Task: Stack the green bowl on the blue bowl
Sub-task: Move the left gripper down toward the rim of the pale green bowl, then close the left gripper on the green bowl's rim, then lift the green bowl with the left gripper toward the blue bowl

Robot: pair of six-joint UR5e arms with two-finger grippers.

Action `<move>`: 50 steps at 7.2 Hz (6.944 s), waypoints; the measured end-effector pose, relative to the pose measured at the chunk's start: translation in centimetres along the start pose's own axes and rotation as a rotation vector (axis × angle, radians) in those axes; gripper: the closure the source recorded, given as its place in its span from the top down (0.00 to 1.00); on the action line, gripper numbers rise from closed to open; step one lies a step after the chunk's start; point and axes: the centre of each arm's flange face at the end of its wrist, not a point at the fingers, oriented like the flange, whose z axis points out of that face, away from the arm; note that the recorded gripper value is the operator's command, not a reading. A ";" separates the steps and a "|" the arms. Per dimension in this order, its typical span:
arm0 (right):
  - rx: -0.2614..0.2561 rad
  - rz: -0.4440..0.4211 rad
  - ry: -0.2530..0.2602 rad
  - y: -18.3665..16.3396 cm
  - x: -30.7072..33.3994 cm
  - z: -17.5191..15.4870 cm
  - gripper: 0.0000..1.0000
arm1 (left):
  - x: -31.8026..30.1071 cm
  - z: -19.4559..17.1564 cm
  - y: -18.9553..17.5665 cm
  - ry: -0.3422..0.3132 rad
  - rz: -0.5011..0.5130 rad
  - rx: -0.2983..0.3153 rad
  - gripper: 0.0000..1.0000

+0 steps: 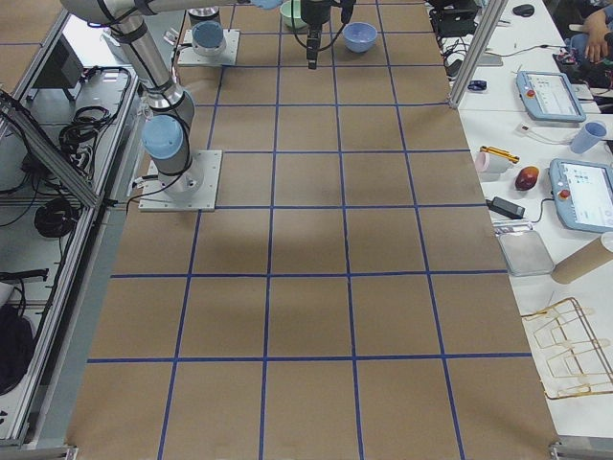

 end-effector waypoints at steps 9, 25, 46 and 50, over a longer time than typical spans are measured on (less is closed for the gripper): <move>0.000 0.000 0.000 0.0 0.0 0.0 1.00 | -19.8 15.9 6.5 0.007 0.114 0.038 1.00; 0.000 0.000 0.000 0.0 0.0 0.0 1.00 | -24.0 27.6 8.5 0.167 0.082 -0.060 0.89; 0.000 0.000 0.000 0.0 0.0 0.0 1.00 | -23.2 26.5 8.2 0.182 0.024 -0.061 0.00; 0.000 0.000 0.000 0.0 0.0 0.0 1.00 | -23.0 22.2 7.0 0.264 0.015 -0.020 0.00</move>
